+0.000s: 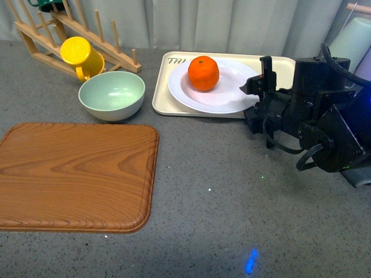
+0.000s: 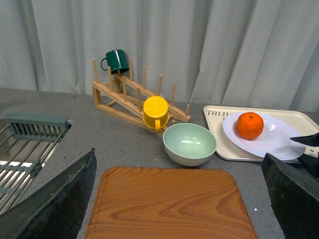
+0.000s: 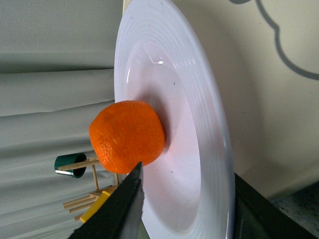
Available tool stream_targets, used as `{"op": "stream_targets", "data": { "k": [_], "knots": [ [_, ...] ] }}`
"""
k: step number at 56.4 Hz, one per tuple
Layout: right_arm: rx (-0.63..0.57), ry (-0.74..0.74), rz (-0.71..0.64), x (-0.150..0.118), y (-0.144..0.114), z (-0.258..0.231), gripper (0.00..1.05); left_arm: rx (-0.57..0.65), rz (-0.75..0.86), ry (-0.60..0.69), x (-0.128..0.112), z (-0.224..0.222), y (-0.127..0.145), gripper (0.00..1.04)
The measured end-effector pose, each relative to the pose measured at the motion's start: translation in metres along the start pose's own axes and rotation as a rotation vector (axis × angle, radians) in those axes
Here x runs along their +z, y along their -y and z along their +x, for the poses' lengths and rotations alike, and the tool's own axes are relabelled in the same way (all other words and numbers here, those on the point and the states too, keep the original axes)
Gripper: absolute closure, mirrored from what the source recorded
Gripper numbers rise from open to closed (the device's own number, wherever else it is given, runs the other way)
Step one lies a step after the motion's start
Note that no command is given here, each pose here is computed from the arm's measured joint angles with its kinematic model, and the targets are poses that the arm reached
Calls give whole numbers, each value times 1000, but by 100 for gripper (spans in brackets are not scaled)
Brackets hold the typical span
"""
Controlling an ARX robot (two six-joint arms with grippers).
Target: Place orange and plate with both arms
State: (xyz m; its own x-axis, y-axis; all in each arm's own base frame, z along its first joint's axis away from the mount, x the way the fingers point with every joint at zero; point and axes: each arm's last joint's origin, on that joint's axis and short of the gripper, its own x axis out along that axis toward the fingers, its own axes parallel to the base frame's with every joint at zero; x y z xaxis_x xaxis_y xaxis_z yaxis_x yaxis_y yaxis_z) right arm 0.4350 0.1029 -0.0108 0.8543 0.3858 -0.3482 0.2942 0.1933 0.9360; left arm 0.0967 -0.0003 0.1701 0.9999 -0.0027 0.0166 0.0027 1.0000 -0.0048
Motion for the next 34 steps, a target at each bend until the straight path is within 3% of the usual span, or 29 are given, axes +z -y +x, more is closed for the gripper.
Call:
{"op": "stream_targets", "data": {
  "k": [7,15,34],
  "knots": [
    [-52,9,-41,6,0,-16,36,0,0,0,0,0,0,6],
    [-137,71,-234,9,-17,-42,8,0,0,0,0,0,0,6],
    [-249,268,-1072,-14,-64,-138,9,0,0,0,0,0,0,6]
  ]
}}
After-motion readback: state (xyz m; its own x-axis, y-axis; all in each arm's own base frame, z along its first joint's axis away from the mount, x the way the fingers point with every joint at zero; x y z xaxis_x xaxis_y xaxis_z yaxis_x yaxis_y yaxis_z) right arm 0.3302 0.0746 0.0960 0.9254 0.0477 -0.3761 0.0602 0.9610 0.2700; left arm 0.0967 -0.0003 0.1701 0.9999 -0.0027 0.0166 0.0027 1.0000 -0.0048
